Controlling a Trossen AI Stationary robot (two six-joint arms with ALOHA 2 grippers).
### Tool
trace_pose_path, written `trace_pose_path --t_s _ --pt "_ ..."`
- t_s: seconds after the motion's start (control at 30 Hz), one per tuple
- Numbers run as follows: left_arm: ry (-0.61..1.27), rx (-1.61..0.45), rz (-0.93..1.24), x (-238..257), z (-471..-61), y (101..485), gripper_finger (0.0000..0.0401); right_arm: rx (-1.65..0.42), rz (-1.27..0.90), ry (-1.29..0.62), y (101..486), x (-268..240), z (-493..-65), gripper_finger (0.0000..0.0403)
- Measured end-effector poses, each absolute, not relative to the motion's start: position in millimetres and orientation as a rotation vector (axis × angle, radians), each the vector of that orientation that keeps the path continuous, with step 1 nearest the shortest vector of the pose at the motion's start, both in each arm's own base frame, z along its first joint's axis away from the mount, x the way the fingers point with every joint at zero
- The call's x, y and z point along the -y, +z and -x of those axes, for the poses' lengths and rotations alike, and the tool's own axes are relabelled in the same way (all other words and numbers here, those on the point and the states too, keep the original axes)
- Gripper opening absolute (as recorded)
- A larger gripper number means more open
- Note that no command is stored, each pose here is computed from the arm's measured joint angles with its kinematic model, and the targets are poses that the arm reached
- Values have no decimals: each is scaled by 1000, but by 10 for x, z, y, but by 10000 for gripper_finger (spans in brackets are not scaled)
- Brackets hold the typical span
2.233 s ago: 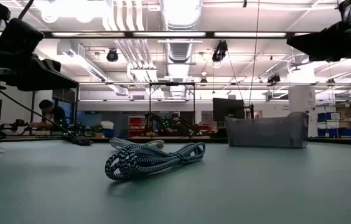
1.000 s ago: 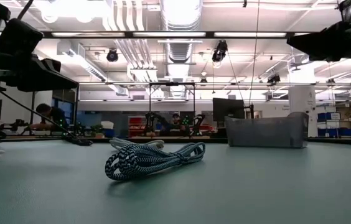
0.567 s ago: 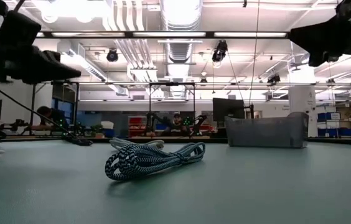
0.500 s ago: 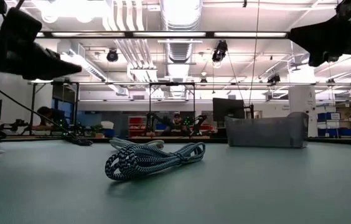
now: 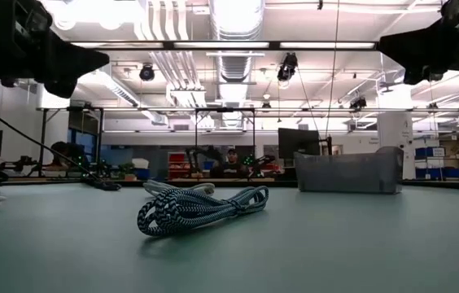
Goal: Pick and place USB-C Cables
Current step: Put the light blue charger cable into the black container
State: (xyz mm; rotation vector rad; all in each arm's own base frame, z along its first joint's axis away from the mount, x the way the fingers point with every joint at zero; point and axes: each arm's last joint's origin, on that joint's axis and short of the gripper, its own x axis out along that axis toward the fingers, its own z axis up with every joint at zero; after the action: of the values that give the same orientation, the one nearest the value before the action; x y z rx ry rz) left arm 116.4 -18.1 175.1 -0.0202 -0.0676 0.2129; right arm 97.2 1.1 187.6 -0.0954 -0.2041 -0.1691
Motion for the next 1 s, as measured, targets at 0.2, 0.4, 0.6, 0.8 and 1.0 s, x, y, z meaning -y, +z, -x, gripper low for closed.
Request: trace_pose_path --t_s 0.2,0.4,0.6,0.8,1.0 --pt "213 112 37 180 -1162 1804 0 278 83 -173 1946 -10 -954 68" --pt "214 143 42 180 -1162 1836 0 324 96 -177 1989 -9 -940 68" --pt "218 127 43 186 -1188 1851 0 321 112 -178 1988 -10 -940 68" --pt "270 111 42 193 -1266 1981 0 321 114 -178 1988 -10 -940 68" --pt "272 76 31 234 -1417 2131 0 320 126 -179 1987 -10 -940 68"
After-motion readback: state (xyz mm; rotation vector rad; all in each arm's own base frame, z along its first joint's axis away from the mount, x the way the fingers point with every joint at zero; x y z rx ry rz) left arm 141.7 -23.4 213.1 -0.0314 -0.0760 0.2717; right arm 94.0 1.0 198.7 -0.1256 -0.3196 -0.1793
